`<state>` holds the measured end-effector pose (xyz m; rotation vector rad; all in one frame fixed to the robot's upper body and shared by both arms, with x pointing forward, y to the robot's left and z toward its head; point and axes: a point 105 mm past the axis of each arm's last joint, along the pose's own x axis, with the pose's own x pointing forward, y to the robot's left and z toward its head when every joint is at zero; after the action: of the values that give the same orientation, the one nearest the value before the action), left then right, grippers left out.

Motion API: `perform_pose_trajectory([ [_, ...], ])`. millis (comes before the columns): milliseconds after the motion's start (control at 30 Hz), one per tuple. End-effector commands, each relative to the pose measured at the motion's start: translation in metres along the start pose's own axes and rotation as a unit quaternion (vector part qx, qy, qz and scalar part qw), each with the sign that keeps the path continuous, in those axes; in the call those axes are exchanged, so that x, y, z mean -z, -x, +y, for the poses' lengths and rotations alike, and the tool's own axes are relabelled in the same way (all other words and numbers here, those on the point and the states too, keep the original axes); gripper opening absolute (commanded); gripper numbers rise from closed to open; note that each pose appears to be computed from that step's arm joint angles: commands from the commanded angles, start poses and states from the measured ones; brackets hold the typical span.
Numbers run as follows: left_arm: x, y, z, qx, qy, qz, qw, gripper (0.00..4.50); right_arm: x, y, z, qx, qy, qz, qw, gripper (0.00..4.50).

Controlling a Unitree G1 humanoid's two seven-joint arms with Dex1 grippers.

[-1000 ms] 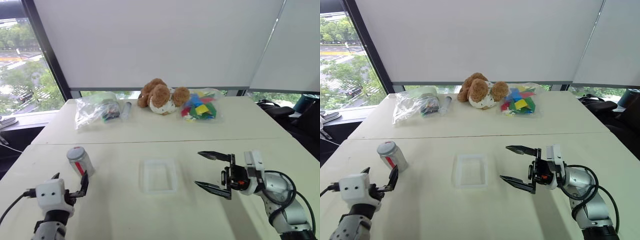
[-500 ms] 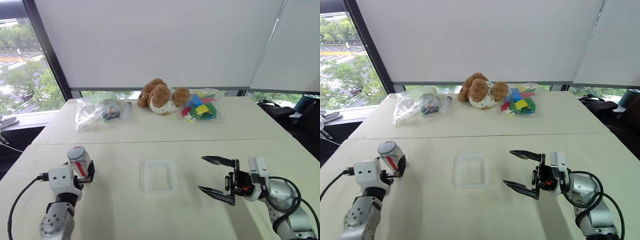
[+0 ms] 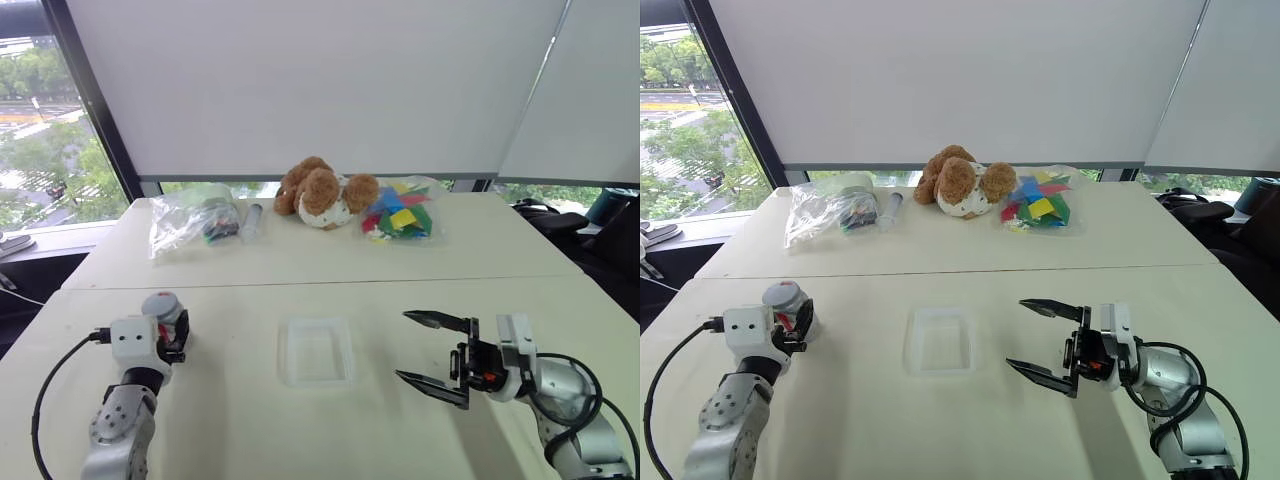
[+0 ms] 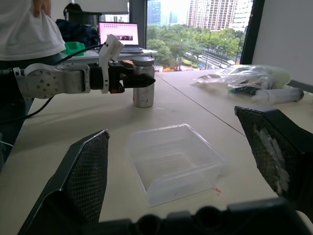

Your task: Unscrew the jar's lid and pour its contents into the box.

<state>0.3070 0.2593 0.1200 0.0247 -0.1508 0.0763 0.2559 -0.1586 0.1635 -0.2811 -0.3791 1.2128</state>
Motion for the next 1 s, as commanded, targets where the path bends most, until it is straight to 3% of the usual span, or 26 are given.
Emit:
perform_pose_trajectory([
  [33, -0.049, 0.006, 0.007, 0.081, 0.012, -0.084, 0.993, 2.18, -0.016, -0.007, -0.011, 0.013, 0.014, -0.02, 1.0, 4.5],
  [100, -0.068, 0.012, 0.006, 0.156, 0.012, -0.091, 0.984, 2.18, -0.025, -0.017, -0.018, 0.014, -0.003, -0.025, 1.0, 4.5],
  [200, -0.087, 0.022, -0.023, 0.314, 0.002, -0.058, 0.948, 2.18, -0.045, -0.046, -0.025, 0.0, -0.062, -0.032, 0.998, 4.5],
  [300, -0.091, 0.032, -0.05, 0.426, -0.009, -0.008, 0.905, 2.18, -0.067, -0.081, -0.03, -0.011, -0.124, -0.039, 0.992, 4.5],
  [400, -0.093, 0.033, -0.076, 0.493, -0.017, 0.011, 0.87, 2.18, -0.089, -0.115, -0.018, -0.083, -0.152, -0.046, 0.984, 4.5],
  [533, -0.097, 0.03, -0.102, 0.536, -0.019, 0.002, 0.844, 2.18, -0.098, -0.145, -0.013, -0.122, -0.148, -0.024, 0.981, 4.5],
  [700, -0.096, 0.026, -0.12, 0.554, -0.013, -0.017, 0.832, 2.18, -0.096, -0.173, -0.011, -0.133, -0.144, -0.001, 0.981, 4.5],
  [1000, -0.093, 0.032, -0.135, 0.566, -0.005, -0.027, 0.824, 2.18, -0.082, -0.188, -0.014, -0.143, -0.121, 0.039, 0.982, 4.5],
])
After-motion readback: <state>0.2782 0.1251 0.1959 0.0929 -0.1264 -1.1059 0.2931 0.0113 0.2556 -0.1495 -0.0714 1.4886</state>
